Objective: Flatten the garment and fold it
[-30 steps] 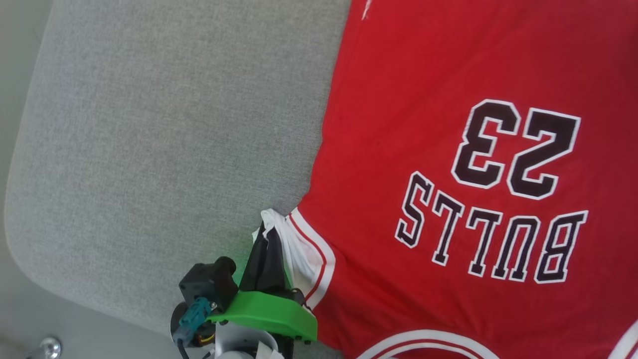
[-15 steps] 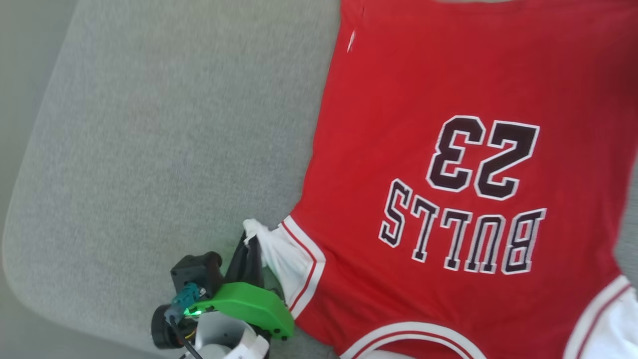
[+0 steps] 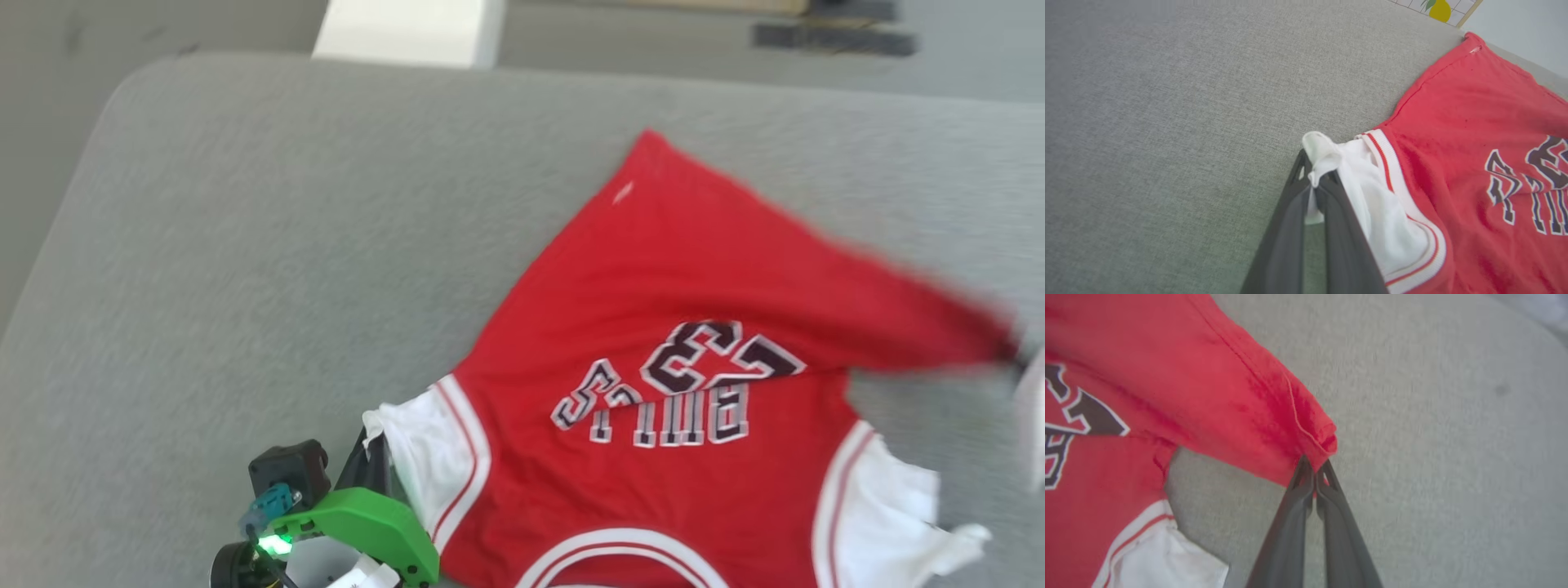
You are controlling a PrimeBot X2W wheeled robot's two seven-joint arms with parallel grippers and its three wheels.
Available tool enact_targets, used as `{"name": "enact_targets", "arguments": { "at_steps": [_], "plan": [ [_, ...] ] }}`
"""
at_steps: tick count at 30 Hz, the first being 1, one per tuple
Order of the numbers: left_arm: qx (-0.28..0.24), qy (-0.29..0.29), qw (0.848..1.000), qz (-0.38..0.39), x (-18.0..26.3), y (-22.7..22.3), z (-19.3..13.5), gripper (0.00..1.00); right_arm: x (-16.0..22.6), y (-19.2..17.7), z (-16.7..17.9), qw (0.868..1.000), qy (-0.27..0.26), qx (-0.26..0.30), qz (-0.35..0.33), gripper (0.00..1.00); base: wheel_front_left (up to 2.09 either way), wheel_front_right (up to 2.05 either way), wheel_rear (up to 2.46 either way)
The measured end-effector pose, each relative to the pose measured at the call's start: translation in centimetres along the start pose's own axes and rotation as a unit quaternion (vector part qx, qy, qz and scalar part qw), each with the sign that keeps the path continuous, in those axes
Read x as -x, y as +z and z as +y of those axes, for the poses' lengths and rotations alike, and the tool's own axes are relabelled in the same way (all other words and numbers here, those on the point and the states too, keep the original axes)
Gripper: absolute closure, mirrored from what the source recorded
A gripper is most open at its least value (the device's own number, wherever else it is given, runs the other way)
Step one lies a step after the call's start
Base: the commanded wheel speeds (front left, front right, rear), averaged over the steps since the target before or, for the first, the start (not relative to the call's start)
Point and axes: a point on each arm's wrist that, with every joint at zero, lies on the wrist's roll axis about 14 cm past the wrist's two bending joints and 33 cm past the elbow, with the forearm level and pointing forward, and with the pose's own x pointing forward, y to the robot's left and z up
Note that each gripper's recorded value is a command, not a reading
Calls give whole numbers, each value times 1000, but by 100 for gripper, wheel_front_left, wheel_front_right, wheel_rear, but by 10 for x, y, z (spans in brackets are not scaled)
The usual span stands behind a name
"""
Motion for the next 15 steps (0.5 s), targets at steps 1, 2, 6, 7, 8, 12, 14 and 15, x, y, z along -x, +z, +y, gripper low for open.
{"name": "enact_targets", "arguments": {
  "at_steps": [1,2,6,7,8,12,14,15],
  "plan": [
    [-2,-8,1000,0,0,1,-4,100,9,-22,4,1000,3,-12,18,100,0,0,0],
    [-3,-15,1000,-2,1,3,-9,100,17,-44,10,999,6,-22,38,100,0,0,0],
    [-6,-42,999,-1,3,4,-25,100,47,-112,37,992,27,-72,100,100,0,0,0],
    [-7,-47,999,-3,3,5,-28,100,53,-124,43,990,32,-80,113,100,0,0,0],
    [-8,-53,999,-5,3,7,-32,100,59,-140,50,987,38,-86,134,100,0,0,0],
    [-10,-71,997,-7,4,8,-43,100,76,-169,63,979,44,-117,161,100,0,0,0],
    [-11,-75,997,-7,4,8,-46,100,76,-167,60,980,35,-135,142,100,0,0,0],
    [-12,-78,997,-7,4,9,-48,100,76,-164,57,980,28,-150,126,86,0,0,0]
  ]
}}
